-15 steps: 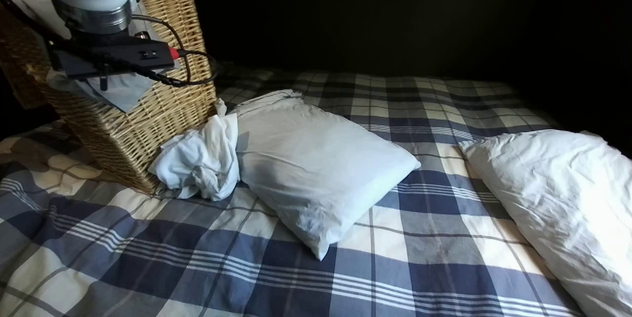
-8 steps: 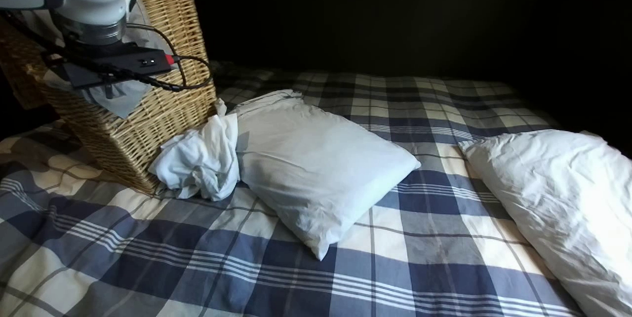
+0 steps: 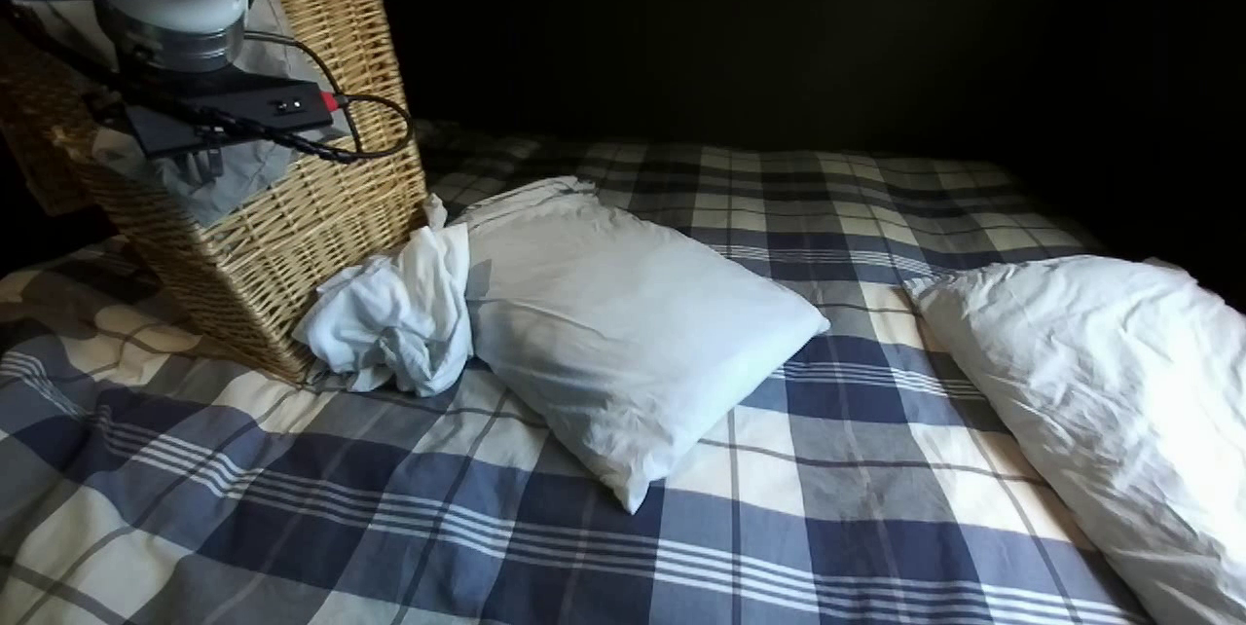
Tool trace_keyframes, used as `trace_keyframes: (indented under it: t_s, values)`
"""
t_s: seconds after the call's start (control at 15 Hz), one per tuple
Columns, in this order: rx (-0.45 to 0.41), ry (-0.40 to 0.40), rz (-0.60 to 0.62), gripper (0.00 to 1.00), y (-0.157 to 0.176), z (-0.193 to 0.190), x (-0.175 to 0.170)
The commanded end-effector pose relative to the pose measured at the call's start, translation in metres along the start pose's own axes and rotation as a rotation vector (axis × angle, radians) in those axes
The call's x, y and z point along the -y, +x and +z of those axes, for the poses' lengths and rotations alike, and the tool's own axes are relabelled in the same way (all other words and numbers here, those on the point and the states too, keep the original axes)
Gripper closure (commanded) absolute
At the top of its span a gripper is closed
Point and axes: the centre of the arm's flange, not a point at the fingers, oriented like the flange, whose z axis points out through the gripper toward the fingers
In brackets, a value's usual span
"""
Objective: Pick up the gray pillow case and put it in the brown basket
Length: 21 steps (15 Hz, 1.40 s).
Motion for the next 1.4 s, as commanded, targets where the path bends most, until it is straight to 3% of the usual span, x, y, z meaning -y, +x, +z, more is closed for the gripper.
trace_keyframes:
  t_s: [0.0, 0.2, 0.47, 0.67, 1.0, 1.33]
  values:
    - [-0.002, -0.059, 0.049, 0.99, 0.022, -0.032, -0.003]
    - [-0.035, -0.167, 0.027, 0.99, 0.068, -0.080, 0.003]
    - [-0.096, -0.291, -0.131, 0.99, 0.143, -0.123, 0.024]
    - [-0.162, -0.310, -0.236, 0.99, 0.189, -0.131, 0.034]
    - [-0.187, -0.316, -0.411, 0.99, 0.231, -0.094, 0.023]
    - [-0.170, -0.278, -0.494, 0.99, 0.248, -0.020, -0.007]
